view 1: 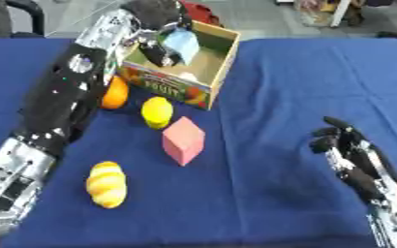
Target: Pick up objects on the table and place them in the box.
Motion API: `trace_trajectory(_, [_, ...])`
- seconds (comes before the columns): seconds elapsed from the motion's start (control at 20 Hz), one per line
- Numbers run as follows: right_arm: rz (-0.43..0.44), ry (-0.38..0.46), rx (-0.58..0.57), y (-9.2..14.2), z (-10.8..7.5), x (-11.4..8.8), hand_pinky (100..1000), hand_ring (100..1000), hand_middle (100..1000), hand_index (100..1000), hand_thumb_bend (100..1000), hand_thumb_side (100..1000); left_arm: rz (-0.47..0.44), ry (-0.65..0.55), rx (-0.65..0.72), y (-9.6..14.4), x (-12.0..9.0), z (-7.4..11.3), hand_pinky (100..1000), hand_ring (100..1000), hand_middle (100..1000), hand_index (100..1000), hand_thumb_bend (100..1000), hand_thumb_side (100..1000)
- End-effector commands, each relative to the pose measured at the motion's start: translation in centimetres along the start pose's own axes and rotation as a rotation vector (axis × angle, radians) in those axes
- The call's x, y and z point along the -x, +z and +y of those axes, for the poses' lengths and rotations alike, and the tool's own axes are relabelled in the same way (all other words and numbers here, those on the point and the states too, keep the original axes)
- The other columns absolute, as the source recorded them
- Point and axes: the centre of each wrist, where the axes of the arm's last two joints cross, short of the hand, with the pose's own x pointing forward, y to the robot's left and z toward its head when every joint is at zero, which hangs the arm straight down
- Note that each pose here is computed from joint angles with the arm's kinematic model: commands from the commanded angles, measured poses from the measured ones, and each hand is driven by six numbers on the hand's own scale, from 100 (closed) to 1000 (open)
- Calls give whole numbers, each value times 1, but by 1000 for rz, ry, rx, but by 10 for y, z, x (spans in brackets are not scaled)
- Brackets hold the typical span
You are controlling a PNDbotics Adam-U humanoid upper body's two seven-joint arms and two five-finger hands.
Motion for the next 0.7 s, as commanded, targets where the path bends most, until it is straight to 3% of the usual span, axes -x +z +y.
trace_trajectory(0.05, [-24, 1, -10, -5, 0, -5, 644, 639, 664, 900, 100, 396, 21, -6, -34, -6, -1, 5, 768, 637, 616, 771, 289, 180])
trace_trajectory(0.4, [-25, -2, -14, -5, 1, -5, 644, 639, 664, 899, 100, 397, 24, 22, -36, -9, -6, -8, 774, 673, 681, 820, 298, 190])
trace_trajectory(0.7, [-27, -4, -18, -6, 2, -5, 645, 639, 664, 900, 100, 399, 7, 27, -16, -12, -12, -10, 789, 707, 735, 903, 432, 211])
